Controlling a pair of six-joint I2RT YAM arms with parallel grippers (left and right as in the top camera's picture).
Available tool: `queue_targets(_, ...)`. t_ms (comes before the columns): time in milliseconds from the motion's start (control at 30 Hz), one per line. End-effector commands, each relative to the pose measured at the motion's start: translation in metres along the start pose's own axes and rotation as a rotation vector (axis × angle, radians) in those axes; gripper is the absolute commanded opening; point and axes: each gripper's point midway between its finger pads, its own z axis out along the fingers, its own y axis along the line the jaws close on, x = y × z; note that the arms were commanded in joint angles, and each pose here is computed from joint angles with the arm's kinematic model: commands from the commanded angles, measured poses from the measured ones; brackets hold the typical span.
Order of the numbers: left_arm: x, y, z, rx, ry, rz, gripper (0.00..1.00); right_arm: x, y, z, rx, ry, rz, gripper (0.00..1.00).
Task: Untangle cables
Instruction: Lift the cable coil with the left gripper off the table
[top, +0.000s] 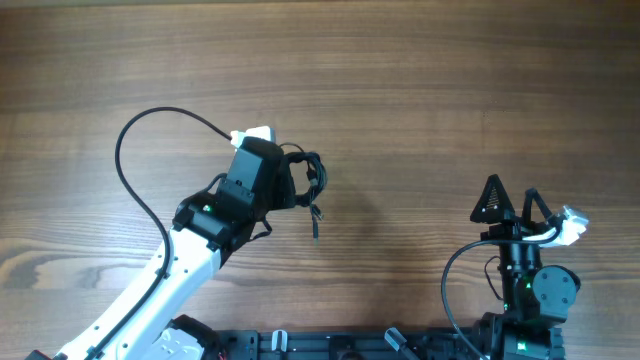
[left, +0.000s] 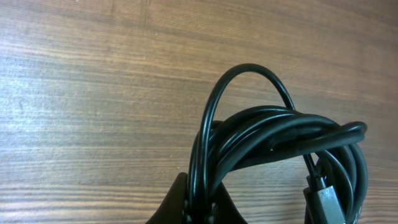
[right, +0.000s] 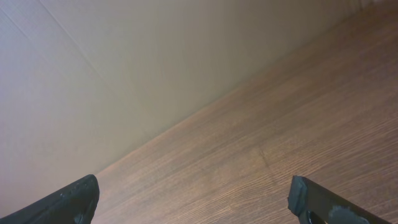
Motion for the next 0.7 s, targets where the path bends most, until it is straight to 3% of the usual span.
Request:
queue_targets(0, -0.001, -0.003, -0.004, 0.015, -0.007, -0.011, 0.04, 0.001, 0.002, 0.0, -0.011, 0.004, -0.011, 1.0)
queue_targets(100, -0.006, -0.006, -0.004, 0.029, -0.024, -0.072, 0.04, 0.001, 0.002, 0.0, -0.011, 0.004, -0.011, 1.0)
queue_targets(267, -0.01, -0.051, -0.011, 0.267, 0.008, -0.104, 0.04, 0.001, 0.002, 0.0, -0.011, 0.004, -0.011, 1.0)
queue_targets(667, -0.011, -0.045, -0.004, 0.225, -0.003, -0.097, 0.04, 0.001, 0.002, 0.0, -0.011, 0.004, -0.011, 1.0)
